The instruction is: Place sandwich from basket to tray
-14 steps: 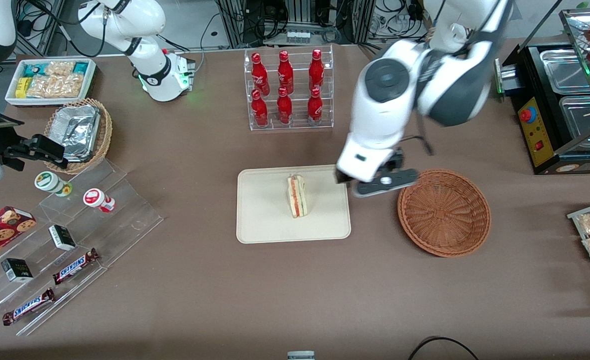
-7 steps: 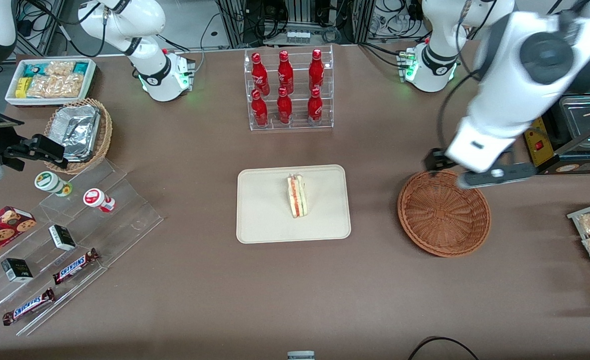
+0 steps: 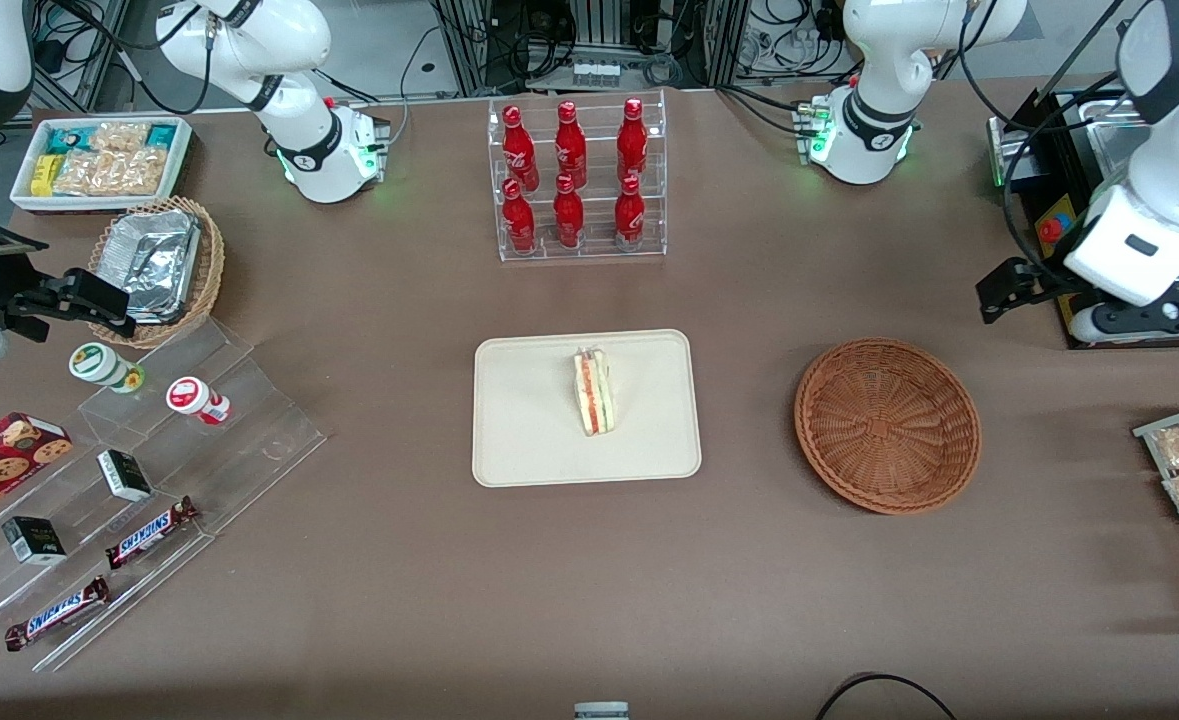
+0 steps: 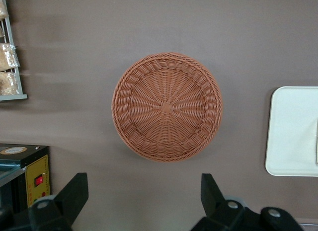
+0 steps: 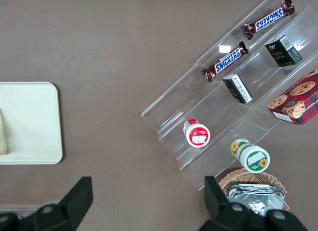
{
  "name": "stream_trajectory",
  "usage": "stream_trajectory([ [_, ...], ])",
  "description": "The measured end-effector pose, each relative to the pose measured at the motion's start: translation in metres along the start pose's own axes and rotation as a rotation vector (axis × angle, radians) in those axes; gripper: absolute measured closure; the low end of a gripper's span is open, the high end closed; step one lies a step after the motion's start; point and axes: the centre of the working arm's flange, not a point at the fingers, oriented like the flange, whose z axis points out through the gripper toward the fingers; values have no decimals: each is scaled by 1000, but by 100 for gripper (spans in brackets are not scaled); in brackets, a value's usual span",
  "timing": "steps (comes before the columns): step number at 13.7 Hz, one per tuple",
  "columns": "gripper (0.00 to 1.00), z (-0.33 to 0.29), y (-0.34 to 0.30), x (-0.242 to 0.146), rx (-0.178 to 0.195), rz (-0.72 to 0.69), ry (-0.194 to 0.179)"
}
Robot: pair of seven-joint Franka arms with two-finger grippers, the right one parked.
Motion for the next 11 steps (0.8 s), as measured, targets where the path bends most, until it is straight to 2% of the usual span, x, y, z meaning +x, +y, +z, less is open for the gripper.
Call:
stream_trajectory([
  [11,0,-20,-41,-2,-23,-44,-12],
])
